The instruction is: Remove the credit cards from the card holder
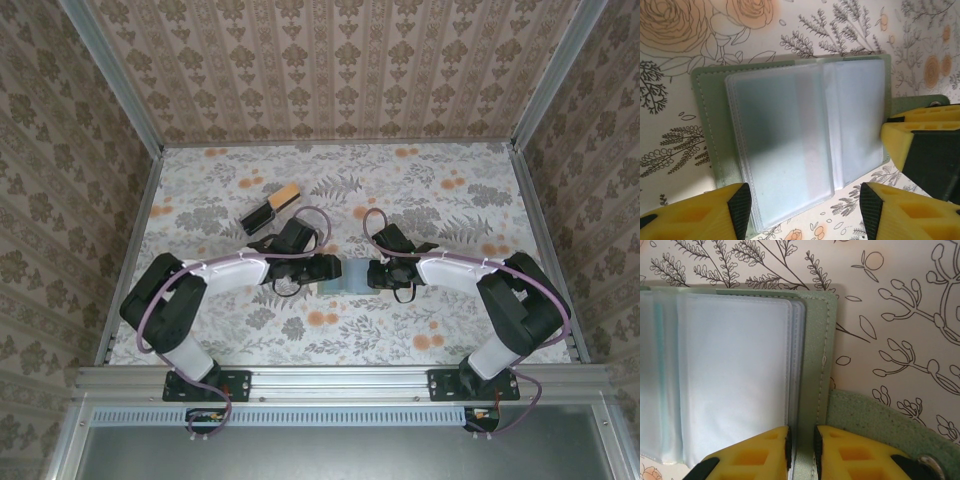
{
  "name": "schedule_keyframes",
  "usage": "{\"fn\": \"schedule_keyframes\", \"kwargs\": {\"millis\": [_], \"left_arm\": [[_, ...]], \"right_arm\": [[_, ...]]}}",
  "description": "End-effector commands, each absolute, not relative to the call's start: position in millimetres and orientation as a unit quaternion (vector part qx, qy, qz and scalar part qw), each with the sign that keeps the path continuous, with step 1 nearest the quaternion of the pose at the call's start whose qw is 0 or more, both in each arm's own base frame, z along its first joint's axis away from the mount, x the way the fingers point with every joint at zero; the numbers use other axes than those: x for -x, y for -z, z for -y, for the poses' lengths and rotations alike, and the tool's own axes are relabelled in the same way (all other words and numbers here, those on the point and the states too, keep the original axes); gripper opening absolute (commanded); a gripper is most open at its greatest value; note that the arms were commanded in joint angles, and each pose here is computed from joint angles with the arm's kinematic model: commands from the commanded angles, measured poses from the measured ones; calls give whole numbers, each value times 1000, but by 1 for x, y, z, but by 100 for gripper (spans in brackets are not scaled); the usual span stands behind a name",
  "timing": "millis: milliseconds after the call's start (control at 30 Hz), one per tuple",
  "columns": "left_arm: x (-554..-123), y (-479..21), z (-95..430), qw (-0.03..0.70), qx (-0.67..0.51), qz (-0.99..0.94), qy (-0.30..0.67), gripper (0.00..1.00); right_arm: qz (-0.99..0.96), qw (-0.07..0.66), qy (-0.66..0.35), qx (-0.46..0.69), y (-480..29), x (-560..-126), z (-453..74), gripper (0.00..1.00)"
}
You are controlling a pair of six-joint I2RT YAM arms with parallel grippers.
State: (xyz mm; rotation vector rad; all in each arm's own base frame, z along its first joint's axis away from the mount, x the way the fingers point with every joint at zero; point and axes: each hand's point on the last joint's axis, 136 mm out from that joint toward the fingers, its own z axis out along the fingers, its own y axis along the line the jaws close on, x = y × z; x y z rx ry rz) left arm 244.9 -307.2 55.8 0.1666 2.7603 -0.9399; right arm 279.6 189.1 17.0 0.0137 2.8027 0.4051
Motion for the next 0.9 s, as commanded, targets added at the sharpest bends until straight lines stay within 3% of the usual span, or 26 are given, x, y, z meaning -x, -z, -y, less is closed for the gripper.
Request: {"fn": "schedule_keyframes", "kwargs": {"millis": [0, 867], "left_arm": [[-243, -52, 314, 100, -68, -938, 324, 62], [-241, -40, 308, 88, -63, -948, 300, 60]], "right_arm": [[-984, 124, -128, -4, 3, -265, -188, 23], [-984, 121, -127, -2, 6, -265, -190, 23]]}}
